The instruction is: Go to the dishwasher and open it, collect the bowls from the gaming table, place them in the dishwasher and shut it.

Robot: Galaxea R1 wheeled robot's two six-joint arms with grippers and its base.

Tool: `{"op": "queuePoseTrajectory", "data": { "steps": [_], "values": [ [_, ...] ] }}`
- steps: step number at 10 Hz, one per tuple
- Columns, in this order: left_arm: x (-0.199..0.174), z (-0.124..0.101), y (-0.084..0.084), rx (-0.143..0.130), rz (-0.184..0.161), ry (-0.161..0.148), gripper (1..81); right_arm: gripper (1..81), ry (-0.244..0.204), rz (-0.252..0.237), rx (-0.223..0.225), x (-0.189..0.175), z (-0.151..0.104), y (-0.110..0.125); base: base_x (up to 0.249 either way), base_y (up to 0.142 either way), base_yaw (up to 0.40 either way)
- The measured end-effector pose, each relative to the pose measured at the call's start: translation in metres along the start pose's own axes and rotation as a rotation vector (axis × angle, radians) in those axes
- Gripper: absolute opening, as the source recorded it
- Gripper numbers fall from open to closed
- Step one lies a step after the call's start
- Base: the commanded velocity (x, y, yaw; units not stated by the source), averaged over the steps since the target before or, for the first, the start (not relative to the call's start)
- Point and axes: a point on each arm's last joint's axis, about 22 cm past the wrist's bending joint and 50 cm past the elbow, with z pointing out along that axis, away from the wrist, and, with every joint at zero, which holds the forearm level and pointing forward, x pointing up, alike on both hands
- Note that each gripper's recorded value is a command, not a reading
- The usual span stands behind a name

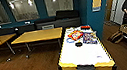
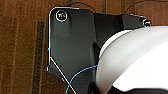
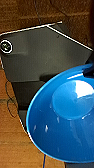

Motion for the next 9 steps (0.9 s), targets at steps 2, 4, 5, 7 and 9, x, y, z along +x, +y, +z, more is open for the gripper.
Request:
{"op": "queuePoseTrajectory", "data": {
  "steps": [2,4,5,7,9],
  "values": [
    [0.0026,0.0014,0.0046,-0.009,0.0,0.003,1.0,1.0,0.002,-0.001,0.0,0.003,0.0008,-0.001,-0.118,0.0,0.0],
    [0.0001,0.0007,0.0023,-0.004,0.0,0.0,1.0,1.0,-0.003,0.001,-0.001,-0.0017,0.0002,-0.0005,-0.118,0.0,0.0],
    [0.0007,0.0007,0.0022,-0.004,0.0,0.001,1.0,1.0,-0.003,0.001,-0.001,-0.0014,0.0002,-0.0005,-0.118,0.0,0.0],
    [0.0007,0.0006,0.002,-0.003,0.0,0.001,1.0,1.0,-0.003,0.001,-0.001,-0.0014,0.0002,-0.0005,-0.118,0.0,0.0],
    [0.0,0.0006,0.0021,-0.003,0.0,0.0,1.0,1.0,-0.003,0.001,-0.001,-0.0018,0.0001,-0.0004,-0.118,0.0,0.0]
  ]
}}
